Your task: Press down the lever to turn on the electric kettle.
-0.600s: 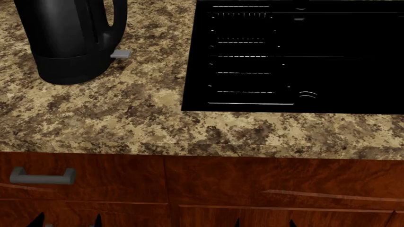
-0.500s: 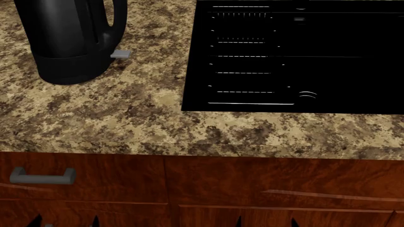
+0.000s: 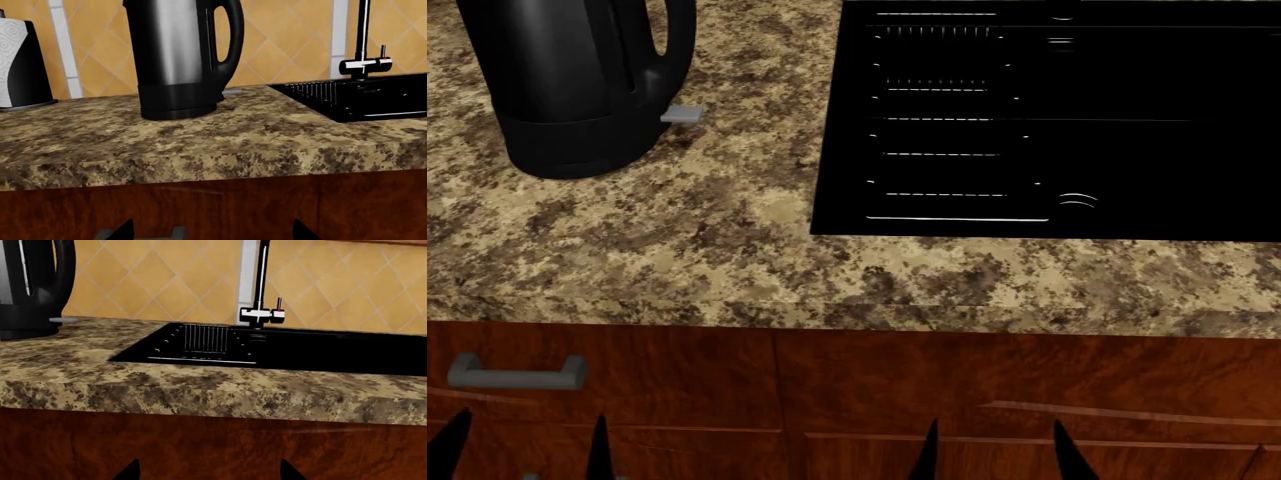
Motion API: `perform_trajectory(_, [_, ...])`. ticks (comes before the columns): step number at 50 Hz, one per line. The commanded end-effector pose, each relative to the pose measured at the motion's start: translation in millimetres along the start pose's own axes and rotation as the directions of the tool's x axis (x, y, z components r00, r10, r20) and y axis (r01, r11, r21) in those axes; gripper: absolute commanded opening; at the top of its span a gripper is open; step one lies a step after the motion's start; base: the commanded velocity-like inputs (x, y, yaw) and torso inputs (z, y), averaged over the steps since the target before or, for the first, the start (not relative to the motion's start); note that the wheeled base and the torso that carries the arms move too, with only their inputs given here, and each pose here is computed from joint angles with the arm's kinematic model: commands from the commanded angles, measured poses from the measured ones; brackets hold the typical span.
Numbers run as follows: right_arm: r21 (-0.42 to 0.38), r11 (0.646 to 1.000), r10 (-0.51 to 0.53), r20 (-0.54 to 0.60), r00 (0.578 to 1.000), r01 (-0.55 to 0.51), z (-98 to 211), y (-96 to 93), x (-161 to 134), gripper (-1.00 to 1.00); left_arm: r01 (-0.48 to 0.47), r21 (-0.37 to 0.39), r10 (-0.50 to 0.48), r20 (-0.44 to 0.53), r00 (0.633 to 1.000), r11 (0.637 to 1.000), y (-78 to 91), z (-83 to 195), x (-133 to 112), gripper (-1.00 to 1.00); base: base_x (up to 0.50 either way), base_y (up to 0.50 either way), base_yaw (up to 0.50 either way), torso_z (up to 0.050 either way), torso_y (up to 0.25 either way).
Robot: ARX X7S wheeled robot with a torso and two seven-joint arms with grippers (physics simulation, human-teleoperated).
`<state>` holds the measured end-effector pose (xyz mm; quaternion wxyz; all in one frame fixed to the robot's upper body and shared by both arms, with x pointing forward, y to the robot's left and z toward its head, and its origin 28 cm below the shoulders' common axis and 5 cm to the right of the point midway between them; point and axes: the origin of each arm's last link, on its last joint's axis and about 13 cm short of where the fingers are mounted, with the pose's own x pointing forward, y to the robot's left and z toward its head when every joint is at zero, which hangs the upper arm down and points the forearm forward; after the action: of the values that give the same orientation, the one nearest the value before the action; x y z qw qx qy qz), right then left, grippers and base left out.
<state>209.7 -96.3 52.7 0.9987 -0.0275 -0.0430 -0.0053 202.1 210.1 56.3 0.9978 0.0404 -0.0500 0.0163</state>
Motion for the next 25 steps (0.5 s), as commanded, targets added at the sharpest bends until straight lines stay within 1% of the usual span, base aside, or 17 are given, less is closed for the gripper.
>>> perform_trajectory(1, [-0.043,0.998,0.040,0.108,0.993,-0.036,86,-3.4,31,1.00,0.013,0.060,-0.018,0.082,0.996,0.998,15.8,81,33,1.00,0.00,0.00,0.00,0.000,0.000])
perform_trajectory(6, [-0.044,0.998,0.049,0.134,0.990,-0.044,100,-2.5,30,1.00,0.015,0.065,-0.022,0.107,0.994,0.998,16.0,94,32,1.00,0.00,0.00,0.00,0.000,0.000])
perform_trajectory(9, [-0.041,0.998,0.050,0.140,0.989,-0.045,101,-1.6,29,1.00,0.017,0.068,-0.024,0.115,0.993,0.998,15.8,97,32,1.00,0.00,0.07,0.00,0.000,0.000])
perform_trajectory(19, [-0.044,0.998,0.060,0.143,0.988,-0.054,106,-2.4,31,1.00,0.018,0.075,-0.027,0.125,0.992,0.997,15.7,104,31,1.00,0.00,0.50,0.00,0.000,0.000])
perform_trajectory(22, [-0.023,0.997,0.070,0.134,0.988,-0.068,105,-4.1,34,1.00,0.023,0.080,-0.033,0.125,0.992,0.997,14.8,104,31,1.00,0.02,0.50,0.00,0.000,0.000])
perform_trajectory(24, [0.002,0.996,0.085,0.124,0.989,-0.086,103,-5.0,37,1.00,0.025,0.080,-0.035,0.125,0.992,0.996,14.2,104,31,1.00,0.15,0.14,0.00,0.000,0.000])
perform_trajectory(25, [-0.001,0.996,0.091,0.120,0.989,-0.092,103,-5.0,37,1.00,0.027,0.081,-0.037,0.125,0.991,0.996,13.9,104,31,1.00,0.38,0.00,0.00,0.000,0.000])
